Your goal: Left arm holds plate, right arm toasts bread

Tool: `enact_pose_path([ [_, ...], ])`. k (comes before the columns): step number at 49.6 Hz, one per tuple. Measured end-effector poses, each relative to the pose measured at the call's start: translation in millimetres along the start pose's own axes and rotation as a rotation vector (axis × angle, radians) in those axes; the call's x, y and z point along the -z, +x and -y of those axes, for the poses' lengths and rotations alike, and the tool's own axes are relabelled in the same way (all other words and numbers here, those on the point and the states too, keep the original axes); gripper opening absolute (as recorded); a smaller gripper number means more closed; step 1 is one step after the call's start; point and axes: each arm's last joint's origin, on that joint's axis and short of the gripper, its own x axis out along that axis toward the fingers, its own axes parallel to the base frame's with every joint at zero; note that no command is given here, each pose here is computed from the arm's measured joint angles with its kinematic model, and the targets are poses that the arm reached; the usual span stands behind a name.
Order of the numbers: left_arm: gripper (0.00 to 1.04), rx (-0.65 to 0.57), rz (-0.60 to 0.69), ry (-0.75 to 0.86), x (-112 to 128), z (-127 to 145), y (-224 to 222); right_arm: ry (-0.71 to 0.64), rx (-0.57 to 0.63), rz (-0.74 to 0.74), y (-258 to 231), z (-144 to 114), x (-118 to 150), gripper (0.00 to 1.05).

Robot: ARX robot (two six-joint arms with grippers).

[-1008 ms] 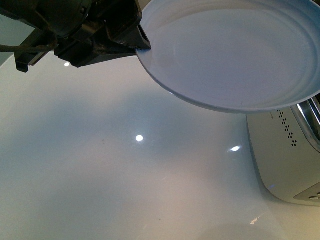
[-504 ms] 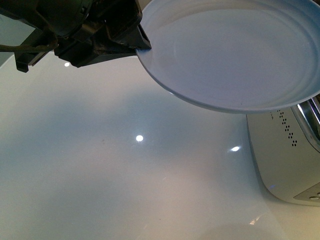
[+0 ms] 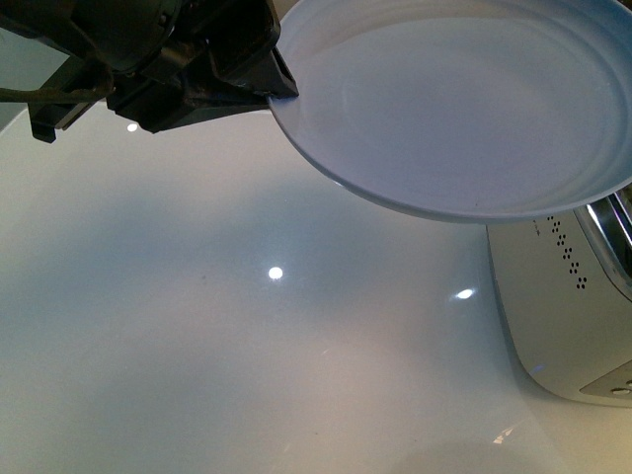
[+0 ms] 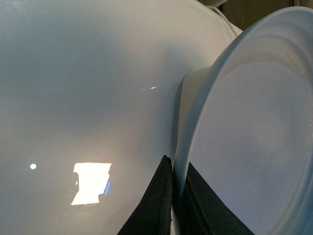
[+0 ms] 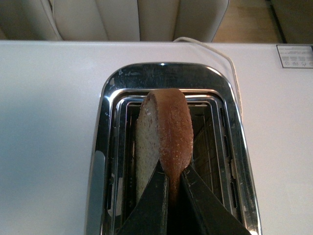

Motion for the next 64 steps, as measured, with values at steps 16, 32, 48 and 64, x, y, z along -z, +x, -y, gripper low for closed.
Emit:
enact_pose_path([
  [16, 0.03, 0.0, 0.0, 0.0, 0, 0, 0, 0.052, -0.017, -0.052, 19, -3, 29, 0.03],
  [32, 0.03, 0.0, 0.0, 0.0, 0, 0, 0, 0.068, -0.034, -0.06, 20, -3, 35, 0.34],
  [48, 0.03, 0.0, 0.0, 0.0, 0, 0, 0, 0.084, -0.023, -0.03, 12, 3, 33, 0.77],
  [64, 0.03, 0.0, 0.0, 0.0, 0, 0, 0, 0.144, 0.019, 0.199, -40, 20, 20, 0.96],
])
